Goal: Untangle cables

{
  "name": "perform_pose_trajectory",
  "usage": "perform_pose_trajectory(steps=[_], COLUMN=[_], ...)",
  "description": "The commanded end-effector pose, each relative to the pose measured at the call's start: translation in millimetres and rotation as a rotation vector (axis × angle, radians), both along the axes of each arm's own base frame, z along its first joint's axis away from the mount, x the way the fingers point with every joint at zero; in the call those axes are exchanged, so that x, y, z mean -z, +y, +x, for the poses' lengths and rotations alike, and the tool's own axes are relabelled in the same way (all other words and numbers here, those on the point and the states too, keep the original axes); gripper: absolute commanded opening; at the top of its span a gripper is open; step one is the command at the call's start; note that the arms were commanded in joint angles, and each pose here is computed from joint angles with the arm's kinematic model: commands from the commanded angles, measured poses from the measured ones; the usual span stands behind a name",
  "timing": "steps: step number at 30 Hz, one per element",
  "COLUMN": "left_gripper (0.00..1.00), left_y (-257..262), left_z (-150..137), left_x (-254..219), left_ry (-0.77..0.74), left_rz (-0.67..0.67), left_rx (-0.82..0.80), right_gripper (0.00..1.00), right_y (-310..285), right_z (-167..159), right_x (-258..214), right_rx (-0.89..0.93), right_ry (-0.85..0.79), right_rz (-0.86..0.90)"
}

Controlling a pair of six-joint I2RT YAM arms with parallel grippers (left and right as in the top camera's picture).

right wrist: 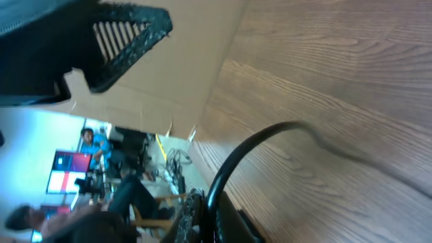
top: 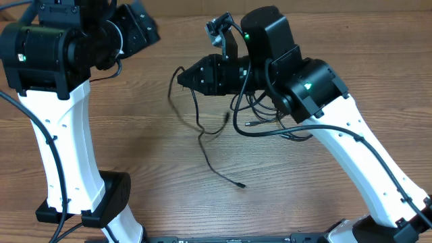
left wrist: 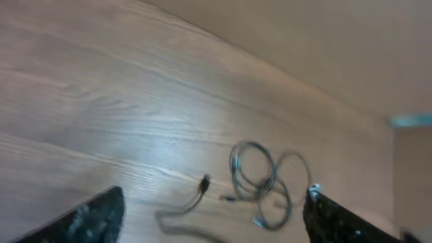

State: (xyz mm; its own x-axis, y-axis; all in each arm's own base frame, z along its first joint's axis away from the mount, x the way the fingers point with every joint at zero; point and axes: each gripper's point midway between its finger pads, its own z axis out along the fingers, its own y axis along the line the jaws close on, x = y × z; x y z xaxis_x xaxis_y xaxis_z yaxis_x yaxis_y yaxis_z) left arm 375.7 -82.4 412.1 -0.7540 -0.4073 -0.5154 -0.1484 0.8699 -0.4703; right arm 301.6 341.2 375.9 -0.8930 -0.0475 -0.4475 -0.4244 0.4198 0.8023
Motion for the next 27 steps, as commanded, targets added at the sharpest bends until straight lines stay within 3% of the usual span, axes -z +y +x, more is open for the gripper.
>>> perform_pose_trajectory(steps=[1, 4, 8, 10, 12, 18, 27], left_gripper=[0.89, 0.88, 0.84, 0.7, 0.72, 1.0, 1.0], left_y=[-29.0, -40.8, -43.1, -47.8, -56.5, -84.4, -89.2], left_z=[-10.6, -15.9, -17.0, -18.9, -23.3, -37.8, -30.1], left_x=[-6.5, -10.5, -11.2, -11.2, -13.3, -13.5, -7.7], left_ry=[-0.048, -0.106, -0.204, -0.236, -0.272, -0.352, -0.365], left_rz=[-0.017, 0.013, 0.148, 0.169, 0.159, 0.071, 0.074], left_rx=[0.249, 0.402, 0.575, 0.646, 0.727, 0.951, 0.977], right_gripper=[0.04, 0.04, 0.04, 0.04, 0.04, 0.04, 0.04], right_y=[-11.3, -20.8, -31.9, -37.4, -44.2, -70.4, -76.5], right_z=[-7.4, -4.3, -6.6, -11.9, -15.4, -11.1, -3.3], right_x=[-15.7, -9.3, -10.4, -18.0, -25.8, -41.3, -44.3], right_rx=[-0.098, -0.086, -0.11, -0.157, -0.196, -0.229, -0.211], right_ry=[-0.111, -0.085, -0.027, 0.0, 0.02, 0.049, 0.02], right_rz=[0.033, 0.013, 0.043, 0.094, 0.143, 0.236, 0.243])
